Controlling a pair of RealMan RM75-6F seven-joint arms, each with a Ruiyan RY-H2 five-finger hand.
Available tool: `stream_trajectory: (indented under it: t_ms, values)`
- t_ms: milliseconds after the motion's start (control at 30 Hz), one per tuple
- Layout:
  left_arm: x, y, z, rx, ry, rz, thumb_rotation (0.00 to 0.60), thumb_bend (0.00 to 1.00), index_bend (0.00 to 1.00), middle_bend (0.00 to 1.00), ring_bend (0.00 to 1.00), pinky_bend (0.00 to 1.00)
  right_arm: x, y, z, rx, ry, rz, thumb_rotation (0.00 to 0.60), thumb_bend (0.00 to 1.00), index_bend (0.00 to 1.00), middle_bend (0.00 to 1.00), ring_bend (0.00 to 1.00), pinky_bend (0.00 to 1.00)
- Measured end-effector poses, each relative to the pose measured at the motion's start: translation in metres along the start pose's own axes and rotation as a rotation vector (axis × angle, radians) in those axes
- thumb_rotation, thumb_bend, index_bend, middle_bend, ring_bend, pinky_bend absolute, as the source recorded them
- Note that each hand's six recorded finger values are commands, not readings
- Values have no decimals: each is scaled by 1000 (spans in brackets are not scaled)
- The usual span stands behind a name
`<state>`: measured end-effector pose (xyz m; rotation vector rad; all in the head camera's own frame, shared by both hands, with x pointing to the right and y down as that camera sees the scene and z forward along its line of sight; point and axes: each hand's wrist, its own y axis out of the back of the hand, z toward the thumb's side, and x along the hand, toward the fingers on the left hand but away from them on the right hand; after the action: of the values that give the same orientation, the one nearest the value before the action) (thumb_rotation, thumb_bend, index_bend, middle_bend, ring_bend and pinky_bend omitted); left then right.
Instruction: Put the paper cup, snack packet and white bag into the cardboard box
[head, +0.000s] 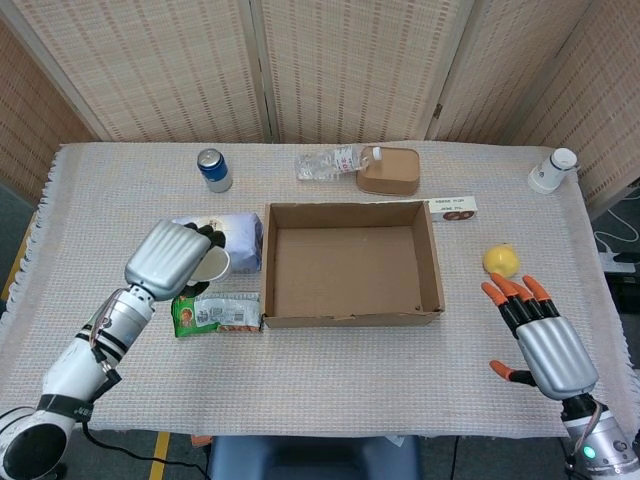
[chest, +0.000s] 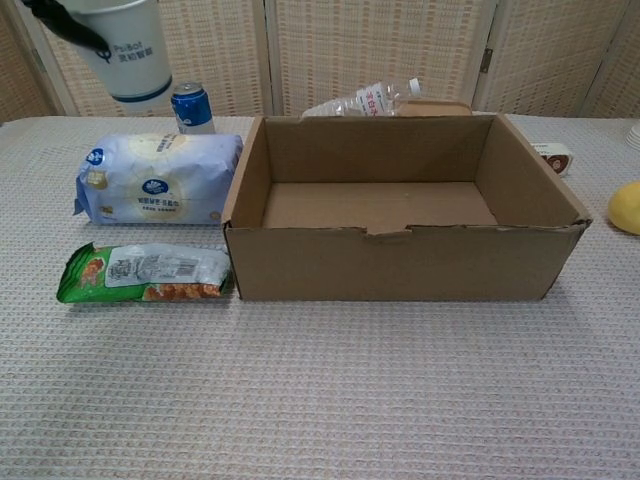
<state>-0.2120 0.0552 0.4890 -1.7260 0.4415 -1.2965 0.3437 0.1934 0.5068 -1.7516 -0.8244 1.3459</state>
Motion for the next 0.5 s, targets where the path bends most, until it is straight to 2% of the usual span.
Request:
stream_trajectory:
  t_ms: [133,333,500]
  values:
    - [22,13,34,-23,-70,6,600,293,517,524,448,613,-1,2,-2,-3,-6,-6,600,0,4,0,0,0]
    - [57,8,73,-100,-119,14,600,294,524,531,454,612,-2,3,-5,-5,-14,-8,600,0,4,0,0,0]
    - [86,2,100,-152,-124,62,600,294,520,530,453,608,-3,3,-5,-5,-12,-9,600,0,4,0,0,0]
